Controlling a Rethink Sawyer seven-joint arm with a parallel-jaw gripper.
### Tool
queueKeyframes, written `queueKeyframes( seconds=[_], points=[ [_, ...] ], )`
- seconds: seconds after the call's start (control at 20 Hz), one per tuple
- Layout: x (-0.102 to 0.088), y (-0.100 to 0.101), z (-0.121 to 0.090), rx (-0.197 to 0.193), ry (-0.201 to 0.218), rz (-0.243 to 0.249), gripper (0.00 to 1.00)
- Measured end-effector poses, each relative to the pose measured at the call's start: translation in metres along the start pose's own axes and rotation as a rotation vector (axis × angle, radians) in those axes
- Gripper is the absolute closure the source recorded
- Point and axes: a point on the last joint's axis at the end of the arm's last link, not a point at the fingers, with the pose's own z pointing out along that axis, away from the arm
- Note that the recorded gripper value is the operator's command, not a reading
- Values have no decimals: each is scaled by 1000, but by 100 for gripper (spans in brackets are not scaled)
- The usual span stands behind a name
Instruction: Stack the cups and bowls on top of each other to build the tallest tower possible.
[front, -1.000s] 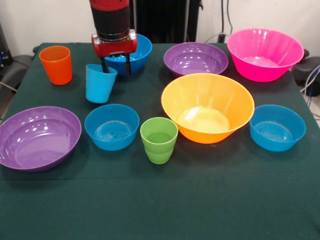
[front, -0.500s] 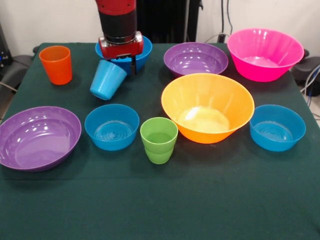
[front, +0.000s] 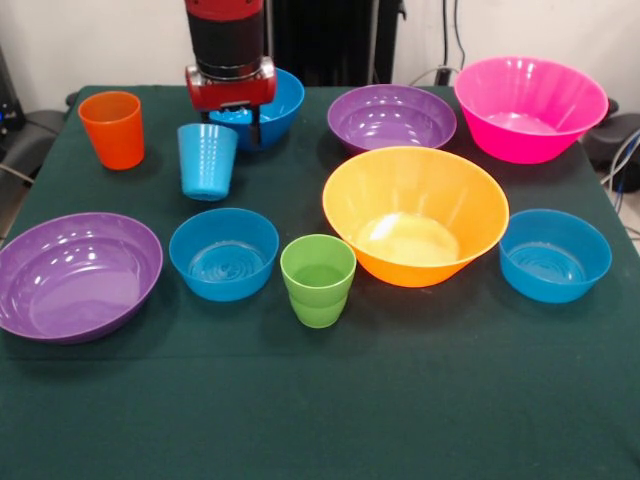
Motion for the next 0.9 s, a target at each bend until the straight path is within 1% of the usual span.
queueKeyframes(
  seconds=[0.25, 0.4, 0.8, 0.9],
  points=[
    [-2, -12, -12, 32, -11, 6, 0],
    [-3, -15, -17, 44, -16, 7, 0],
    [-6, -19, -22, 55, -29, 8, 0],
    [-7, -20, -22, 57, -43, 11, 0]
  ],
)
